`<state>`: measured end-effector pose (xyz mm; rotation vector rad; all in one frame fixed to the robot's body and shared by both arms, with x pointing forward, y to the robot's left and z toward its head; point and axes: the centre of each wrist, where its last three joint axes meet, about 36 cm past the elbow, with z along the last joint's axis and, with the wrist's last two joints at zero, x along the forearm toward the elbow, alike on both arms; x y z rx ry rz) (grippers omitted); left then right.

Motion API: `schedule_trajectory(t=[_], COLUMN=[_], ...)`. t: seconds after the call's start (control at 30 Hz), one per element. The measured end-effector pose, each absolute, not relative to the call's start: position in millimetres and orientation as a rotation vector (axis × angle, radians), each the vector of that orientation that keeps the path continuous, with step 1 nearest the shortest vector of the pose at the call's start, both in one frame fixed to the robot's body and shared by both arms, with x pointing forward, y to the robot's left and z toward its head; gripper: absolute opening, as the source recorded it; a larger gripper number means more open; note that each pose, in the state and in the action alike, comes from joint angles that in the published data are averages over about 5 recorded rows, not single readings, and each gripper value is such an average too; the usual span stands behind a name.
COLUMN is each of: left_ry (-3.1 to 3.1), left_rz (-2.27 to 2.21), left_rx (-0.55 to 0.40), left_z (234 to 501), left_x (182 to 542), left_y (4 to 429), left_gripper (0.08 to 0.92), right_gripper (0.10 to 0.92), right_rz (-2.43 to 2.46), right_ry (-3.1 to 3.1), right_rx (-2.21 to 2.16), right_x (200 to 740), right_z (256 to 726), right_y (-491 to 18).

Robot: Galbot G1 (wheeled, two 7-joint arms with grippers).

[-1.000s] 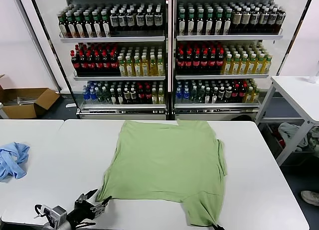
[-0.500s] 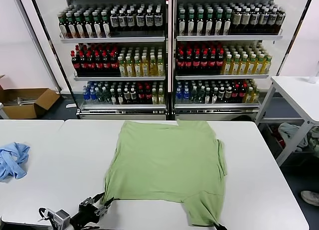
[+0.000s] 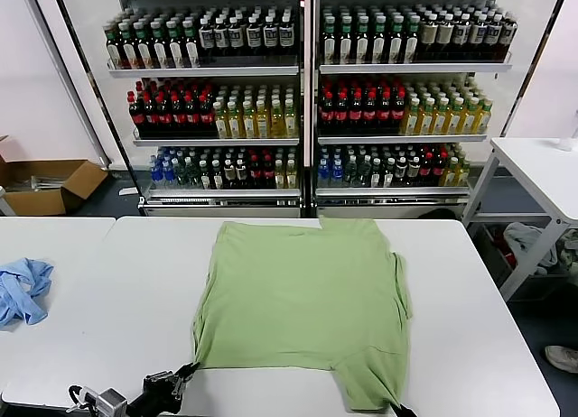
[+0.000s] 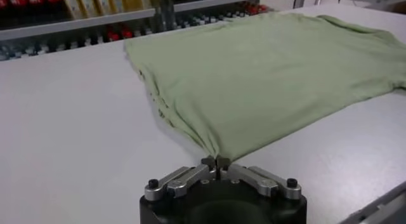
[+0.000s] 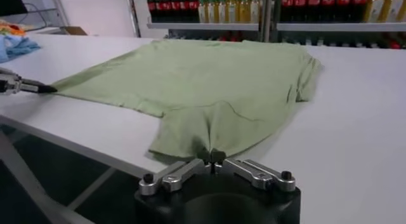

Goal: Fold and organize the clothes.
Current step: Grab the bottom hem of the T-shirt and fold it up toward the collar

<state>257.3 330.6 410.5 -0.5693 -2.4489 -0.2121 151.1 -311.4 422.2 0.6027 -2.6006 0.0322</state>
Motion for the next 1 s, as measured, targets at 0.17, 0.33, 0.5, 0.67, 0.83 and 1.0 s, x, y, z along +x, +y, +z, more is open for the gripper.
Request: schedule_trajectory(t=[0.17, 0.33, 0.5, 0.67, 0.83, 1.0], left_ry=[-2.451, -2.466, -2.487, -2.531, -2.581, -2.62], left_rz=[-0.228, -0.244, -0.237, -0.224, -0.19, -0.135], left_rx=[-0.57, -0.566, -0.573, -0.586, -0.591, -0.595], left_z=[421.6, 433.4, 441.2, 448.6, 453.5, 456.2], left_x=[246.5, 241.2, 246.1, 262.5, 281.4, 299.1], left_y=[329.5, 330.9, 331.4, 333.1, 335.9, 337.4], left_gripper=[0.085, 0.085, 0.085, 0.085, 0.085, 0.085], right_gripper=[0.109, 0.109, 0.109, 0.109, 0.109, 0.109], right_rz=[-0.014, -0.094, -0.192, -0.279, -0.335, -0.359], right_ry=[-2.61, -2.646, -2.701, -2.76, -2.819, -2.869], right_rx=[0.63, 0.647, 0.649, 0.643, 0.633, 0.625], right_x=[143.2, 142.4, 154.1, 176.0, 203.2, 233.6], right_z=[428.0, 431.0, 433.2, 432.5, 432.5, 433.1], right_y=[-308.9, -306.4, -305.0, -304.9, -307.4, -310.8])
